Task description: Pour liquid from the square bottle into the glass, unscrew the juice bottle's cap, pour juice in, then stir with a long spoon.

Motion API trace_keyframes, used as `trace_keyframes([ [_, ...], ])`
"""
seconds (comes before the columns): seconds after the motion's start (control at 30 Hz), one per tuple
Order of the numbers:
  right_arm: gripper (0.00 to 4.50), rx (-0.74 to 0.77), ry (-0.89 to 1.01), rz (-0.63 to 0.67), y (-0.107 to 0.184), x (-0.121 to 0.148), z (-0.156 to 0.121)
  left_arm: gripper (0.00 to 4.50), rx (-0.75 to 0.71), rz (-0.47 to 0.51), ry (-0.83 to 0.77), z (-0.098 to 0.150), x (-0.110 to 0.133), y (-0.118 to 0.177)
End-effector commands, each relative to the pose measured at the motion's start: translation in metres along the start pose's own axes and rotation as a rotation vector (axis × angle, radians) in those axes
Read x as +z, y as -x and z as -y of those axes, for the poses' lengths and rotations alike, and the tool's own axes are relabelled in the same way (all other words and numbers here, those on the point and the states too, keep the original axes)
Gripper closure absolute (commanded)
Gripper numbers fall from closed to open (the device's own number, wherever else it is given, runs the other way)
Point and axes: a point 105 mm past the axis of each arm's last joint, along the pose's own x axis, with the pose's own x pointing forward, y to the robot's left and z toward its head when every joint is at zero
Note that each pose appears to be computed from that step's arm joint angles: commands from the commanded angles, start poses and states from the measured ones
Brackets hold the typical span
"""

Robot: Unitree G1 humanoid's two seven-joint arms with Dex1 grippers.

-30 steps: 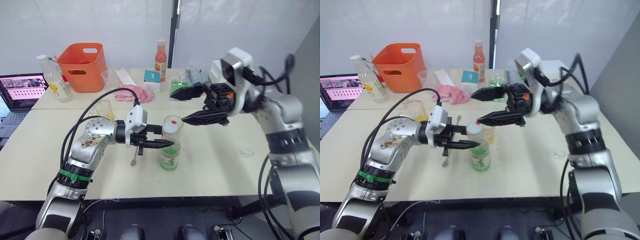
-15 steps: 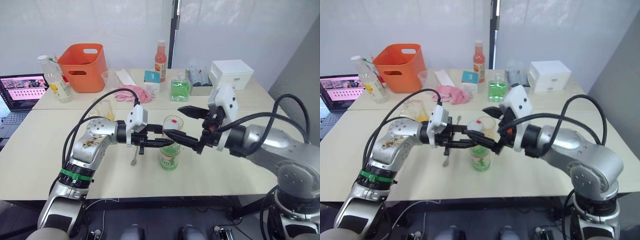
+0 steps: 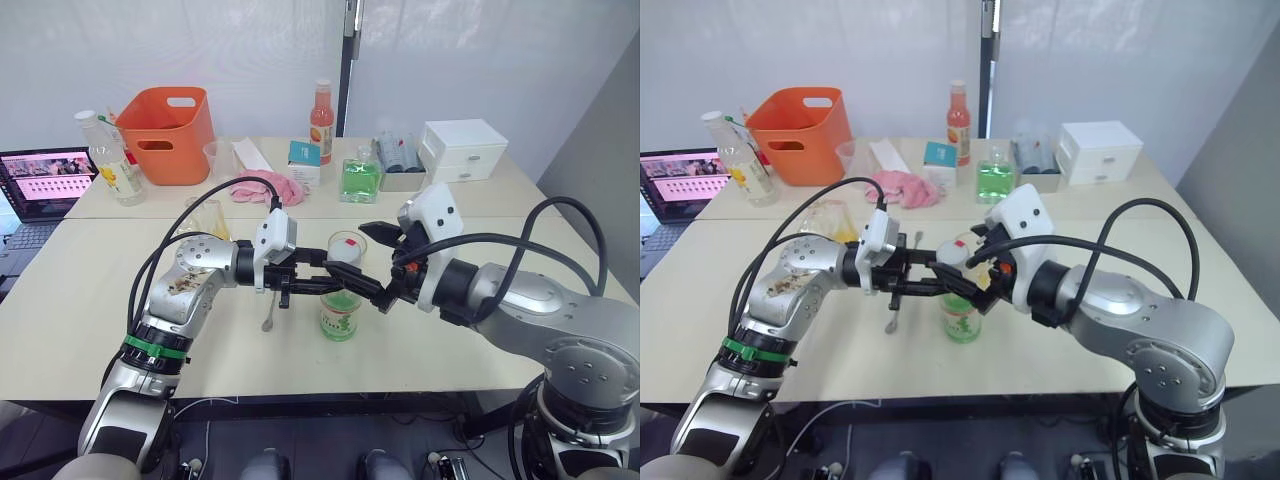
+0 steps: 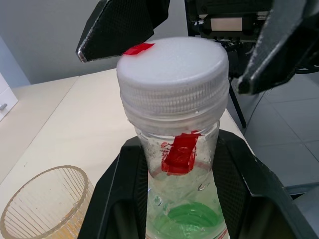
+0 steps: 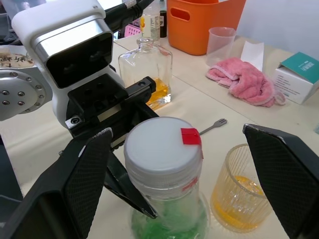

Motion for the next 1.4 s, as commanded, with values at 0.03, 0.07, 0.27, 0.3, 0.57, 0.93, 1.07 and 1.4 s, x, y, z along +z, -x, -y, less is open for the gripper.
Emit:
trace_keyframes([
  [0.03, 0.05, -0.001, 0.013, 0.029, 0.000, 0.008, -0.001, 3.10, 0.015, -0.060, 0.008, -0.002, -0.012, 0.002],
  [0.07, 0.59, 0.000, 0.011, 0.030, -0.001, 0.008, -0.001, 3.10, 0.015, -0.061, 0.009, -0.002, -0.012, 0.002],
  [0.27, 2.57, 0.003, 0.000, 0.033, -0.001, 0.008, -0.001, 3.10, 0.017, -0.063, 0.012, -0.001, -0.012, 0.002],
  [0.3, 2.79, 0.004, -0.001, 0.034, -0.001, 0.007, -0.001, 3.10, 0.017, -0.063, 0.012, -0.001, -0.013, 0.002],
  [0.57, 2.81, 0.133, 0.025, 0.056, -0.001, 0.014, 0.001, 3.10, 0.019, -0.066, 0.012, -0.001, -0.013, 0.002],
  [0.93, 2.81, 0.923, 0.090, -0.029, -0.023, 0.011, 0.021, 3.10, 0.013, -0.077, 0.008, 0.004, -0.013, 0.005],
  [1.07, 2.81, 1.062, 0.091, -0.025, -0.035, 0.020, 0.026, 3.10, 0.016, -0.085, 0.005, 0.005, -0.012, 0.008],
  [1.4, 1.07, 1.055, 0.120, 0.031, -0.031, 0.031, 0.032, 3.10, 0.045, -0.093, 0.002, 0.003, -0.011, 0.012],
])
